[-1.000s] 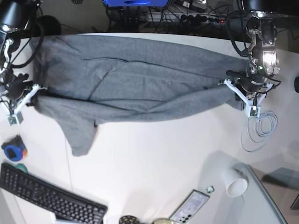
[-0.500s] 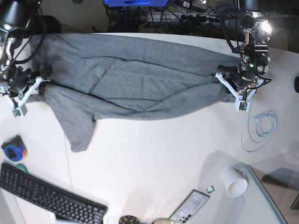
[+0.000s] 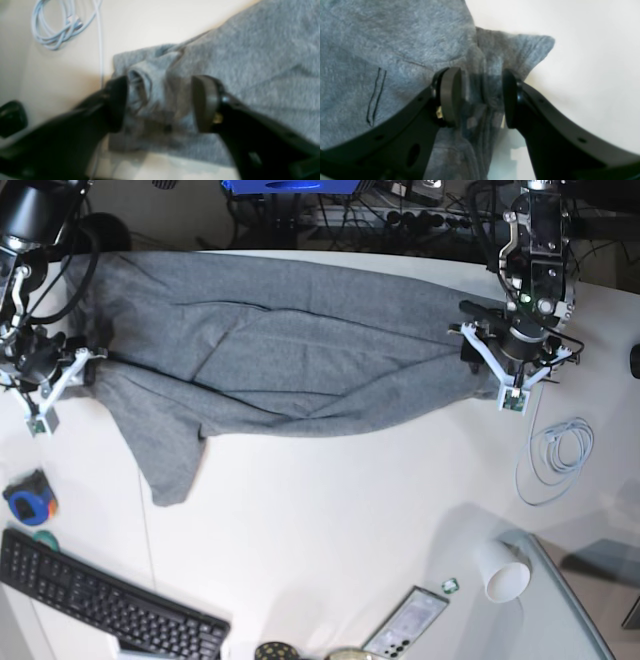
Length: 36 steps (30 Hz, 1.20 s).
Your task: Layout the t-shirt on the table in an organized manner, then fold the t-shirt properly
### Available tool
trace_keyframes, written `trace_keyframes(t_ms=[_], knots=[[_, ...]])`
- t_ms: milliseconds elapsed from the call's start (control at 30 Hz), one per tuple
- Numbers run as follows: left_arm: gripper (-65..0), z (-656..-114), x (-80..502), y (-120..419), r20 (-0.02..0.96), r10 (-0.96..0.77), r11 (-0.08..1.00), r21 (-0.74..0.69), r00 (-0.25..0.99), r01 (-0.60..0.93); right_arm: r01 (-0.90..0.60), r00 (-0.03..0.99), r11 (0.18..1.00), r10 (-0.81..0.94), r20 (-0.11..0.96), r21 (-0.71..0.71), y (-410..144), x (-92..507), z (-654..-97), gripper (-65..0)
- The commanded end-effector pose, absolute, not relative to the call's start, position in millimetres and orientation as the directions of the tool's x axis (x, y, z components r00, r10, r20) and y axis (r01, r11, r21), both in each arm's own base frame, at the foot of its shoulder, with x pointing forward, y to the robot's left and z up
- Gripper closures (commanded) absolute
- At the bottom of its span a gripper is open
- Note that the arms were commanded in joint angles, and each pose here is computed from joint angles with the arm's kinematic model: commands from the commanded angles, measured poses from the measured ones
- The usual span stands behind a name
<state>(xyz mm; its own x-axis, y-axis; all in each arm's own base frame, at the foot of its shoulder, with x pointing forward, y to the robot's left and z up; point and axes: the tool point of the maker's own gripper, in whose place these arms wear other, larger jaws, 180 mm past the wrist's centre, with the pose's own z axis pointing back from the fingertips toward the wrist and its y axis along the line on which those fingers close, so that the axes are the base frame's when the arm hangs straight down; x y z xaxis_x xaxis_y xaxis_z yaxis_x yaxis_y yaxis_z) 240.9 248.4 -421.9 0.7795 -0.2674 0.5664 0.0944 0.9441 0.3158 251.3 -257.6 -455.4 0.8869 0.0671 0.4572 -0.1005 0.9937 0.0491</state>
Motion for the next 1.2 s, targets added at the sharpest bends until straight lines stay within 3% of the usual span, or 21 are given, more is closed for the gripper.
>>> trace_keyframes(t_ms=[0, 67, 267, 767, 1167], knots=[[-46.9, -407, 246, 257, 0.602, -0.262, 0.940, 0.335, 0.755, 0.059, -0.105, 0.861, 0.994, 0.077, 0.504, 0.028, -265, 265, -441, -26.0], [-49.7, -395, 247, 266, 0.637, -0.207, 0.947, 0.320, 0.742, -0.010, -0.106, 0.859, 0.994, 0.078, 0.506, 0.028, -265, 266, -441, -28.5], [-49.5, -381, 263, 280, 0.725, -0.028, 0.976, 0.170, 0.688, -0.139, -0.116, 0.832, 0.993, 0.095, 0.546, 0.005, -264, 276, -427, -33.2], [-47.9, -437, 274, 283, 0.640, 0.094, 0.983, 0.062, 0.763, -0.173, -0.122, 0.816, 0.992, 0.108, 0.568, -0.013, -265, 281, -417, -33.0], [-1.3, -433, 284, 269, 0.655, 0.086, 0.988, 0.043, 0.751, -0.151, -0.121, 0.804, 0.993, 0.106, 0.585, -0.012, -265, 288, -413, -33.2]])
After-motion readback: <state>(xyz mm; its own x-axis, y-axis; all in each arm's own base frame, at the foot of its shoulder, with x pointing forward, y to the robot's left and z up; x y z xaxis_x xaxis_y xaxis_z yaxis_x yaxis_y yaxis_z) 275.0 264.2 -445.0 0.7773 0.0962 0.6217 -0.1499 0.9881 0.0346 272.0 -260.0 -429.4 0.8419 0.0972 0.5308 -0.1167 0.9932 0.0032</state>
